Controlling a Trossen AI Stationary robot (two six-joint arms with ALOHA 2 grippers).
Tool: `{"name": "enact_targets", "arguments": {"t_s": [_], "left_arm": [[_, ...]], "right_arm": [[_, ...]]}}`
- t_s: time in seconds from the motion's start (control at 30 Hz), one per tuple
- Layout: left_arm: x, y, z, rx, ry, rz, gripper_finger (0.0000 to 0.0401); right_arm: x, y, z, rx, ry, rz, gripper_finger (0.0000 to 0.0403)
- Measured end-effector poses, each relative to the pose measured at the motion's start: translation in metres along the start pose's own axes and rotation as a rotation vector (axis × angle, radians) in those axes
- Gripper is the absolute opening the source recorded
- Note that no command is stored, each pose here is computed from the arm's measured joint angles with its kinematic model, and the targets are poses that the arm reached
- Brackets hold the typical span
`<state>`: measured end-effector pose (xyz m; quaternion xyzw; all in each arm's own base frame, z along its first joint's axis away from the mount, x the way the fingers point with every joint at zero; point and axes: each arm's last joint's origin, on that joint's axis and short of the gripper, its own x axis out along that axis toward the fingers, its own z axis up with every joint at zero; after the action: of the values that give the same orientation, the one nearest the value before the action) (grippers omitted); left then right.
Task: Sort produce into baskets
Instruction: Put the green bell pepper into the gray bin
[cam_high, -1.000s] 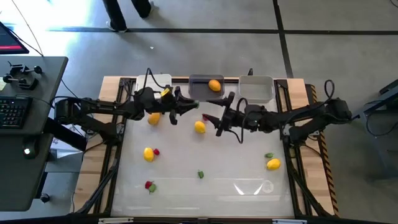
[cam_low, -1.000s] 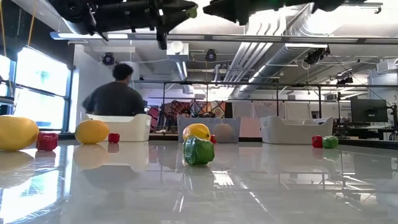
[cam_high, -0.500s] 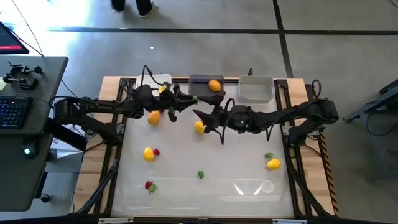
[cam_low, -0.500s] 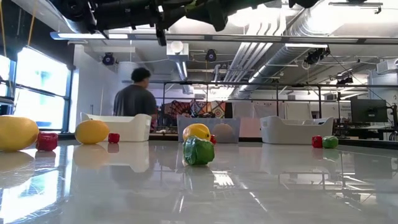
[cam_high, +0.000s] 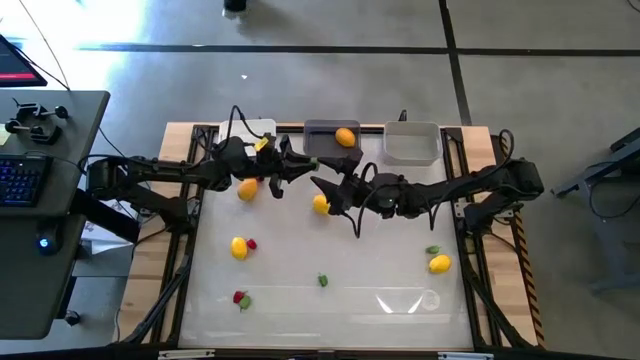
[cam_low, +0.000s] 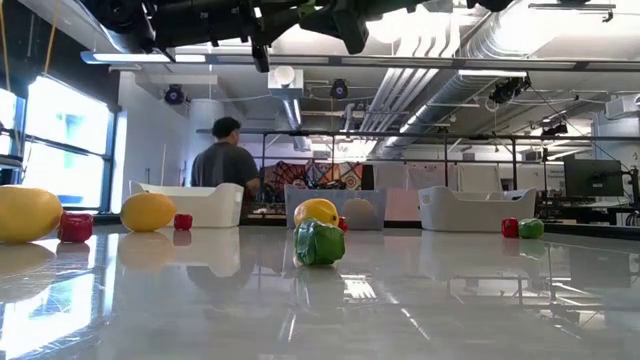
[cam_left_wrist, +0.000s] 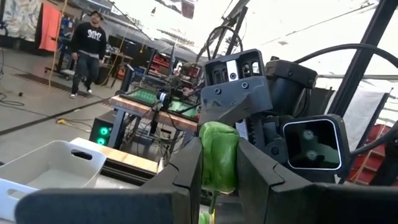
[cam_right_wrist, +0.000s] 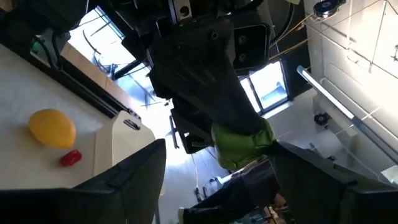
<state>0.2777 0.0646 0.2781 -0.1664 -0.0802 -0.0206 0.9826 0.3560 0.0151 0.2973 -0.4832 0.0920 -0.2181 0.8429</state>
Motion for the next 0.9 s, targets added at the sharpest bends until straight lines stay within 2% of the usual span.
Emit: {"name": "enact_targets", "arguments": {"t_s": [0.4,0.63,0.77,0.9], "left_arm": [[0.0004,0.001,-0.0053,-0.006,0.05,-0.006,0.006],[0.0005,0.0005,-0.0052,-0.006,0.046,-0.01,0.006],[0.0005,-0.0003,-0.0043,-0.011,0.043,-0.031,0.006],[0.0004,-0.0007,-0.0034,-0.014,0.035,-0.037,0.006]], "right_arm": [[-0.0037,0.0002,0.0063,-0.068,0.001,-0.034,0.0279],[-0.0025,0.0001,0.0036,-0.049,0.014,-0.023,0.0277],[-0.0027,0.0013,0.0035,-0.05,0.017,-0.014,0.0249],[-0.0028,0.0028,0.0027,-0.061,0.024,0.003,0.0193]]}}
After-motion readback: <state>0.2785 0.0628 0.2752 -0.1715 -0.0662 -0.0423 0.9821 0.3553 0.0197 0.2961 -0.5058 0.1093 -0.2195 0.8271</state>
